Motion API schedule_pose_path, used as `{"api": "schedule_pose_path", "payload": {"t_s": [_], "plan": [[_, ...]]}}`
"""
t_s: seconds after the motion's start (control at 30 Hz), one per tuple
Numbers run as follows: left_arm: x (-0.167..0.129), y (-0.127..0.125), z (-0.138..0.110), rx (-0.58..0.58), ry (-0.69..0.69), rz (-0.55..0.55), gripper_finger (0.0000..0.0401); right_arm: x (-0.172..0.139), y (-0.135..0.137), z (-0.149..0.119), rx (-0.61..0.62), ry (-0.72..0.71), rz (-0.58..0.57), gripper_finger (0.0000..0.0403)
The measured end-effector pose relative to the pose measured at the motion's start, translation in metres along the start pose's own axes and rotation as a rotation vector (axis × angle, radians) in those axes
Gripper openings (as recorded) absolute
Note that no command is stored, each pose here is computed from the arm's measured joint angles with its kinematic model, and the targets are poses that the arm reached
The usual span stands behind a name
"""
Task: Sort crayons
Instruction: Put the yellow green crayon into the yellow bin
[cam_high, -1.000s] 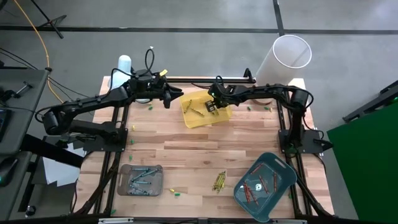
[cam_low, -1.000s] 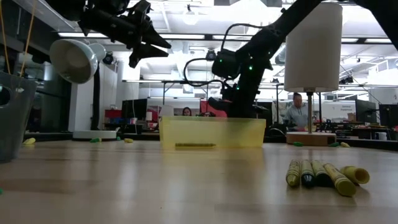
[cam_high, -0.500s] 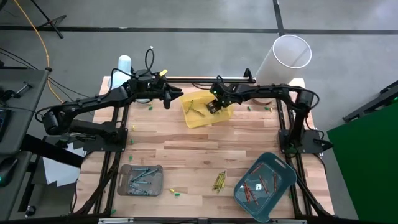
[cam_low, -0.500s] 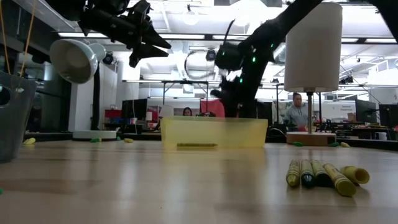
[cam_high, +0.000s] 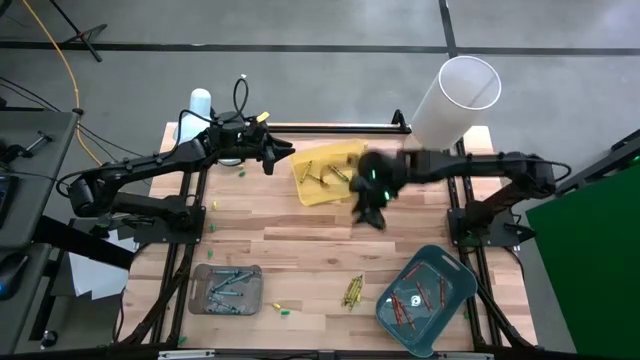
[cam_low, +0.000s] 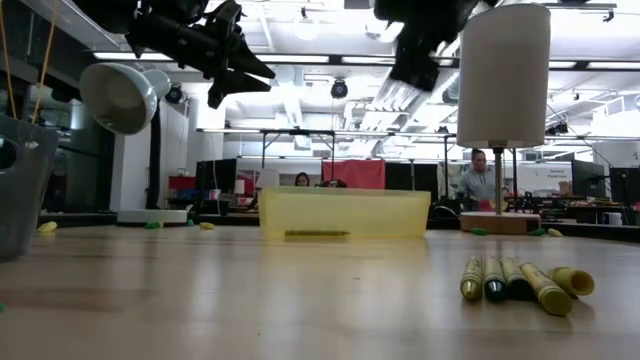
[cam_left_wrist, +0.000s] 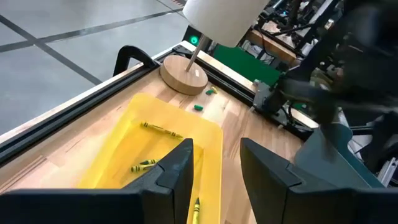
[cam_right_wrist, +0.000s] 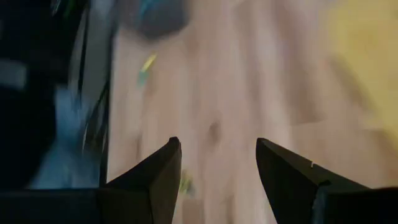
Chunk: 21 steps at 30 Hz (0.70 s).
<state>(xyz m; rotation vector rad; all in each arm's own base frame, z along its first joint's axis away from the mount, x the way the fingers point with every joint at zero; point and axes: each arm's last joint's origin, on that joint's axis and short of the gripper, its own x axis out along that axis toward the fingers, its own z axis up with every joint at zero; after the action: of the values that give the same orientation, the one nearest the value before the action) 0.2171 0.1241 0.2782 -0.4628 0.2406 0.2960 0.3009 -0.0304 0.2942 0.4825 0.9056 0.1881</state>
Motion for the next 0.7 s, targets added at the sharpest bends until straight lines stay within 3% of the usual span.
{"api": "schedule_pose_path", "payload": {"t_s": [0.17, 0.27, 0.33, 0.57, 0.7], "plan": [[0.000, 0.000, 0.000, -0.001, 0.000, 0.000, 0.0121, 0.025, 0.058, -0.030, -0.456, 0.151, 0.009, 0.0199], [0.000, 0.000, 0.000, 0.000, -0.001, 0.000, 0.0121, 0.048, 0.077, -0.045, -0.724, 0.225, -0.073, 0.0199], [0.000, 0.000, 0.000, -0.001, 0.000, 0.000, 0.0121, 0.064, 0.084, -0.050, -0.834, 0.241, -0.107, 0.0199], [0.000, 0.000, 0.000, -0.001, 0.000, -0.001, 0.0121, 0.125, 0.083, -0.063, -0.895, 0.329, -0.057, 0.0199], [0.000, 0.000, 0.000, -0.001, 0.000, -0.001, 0.0121, 0.148, 0.080, -0.063, -0.915, 0.297, -0.026, 0.0199]]}}
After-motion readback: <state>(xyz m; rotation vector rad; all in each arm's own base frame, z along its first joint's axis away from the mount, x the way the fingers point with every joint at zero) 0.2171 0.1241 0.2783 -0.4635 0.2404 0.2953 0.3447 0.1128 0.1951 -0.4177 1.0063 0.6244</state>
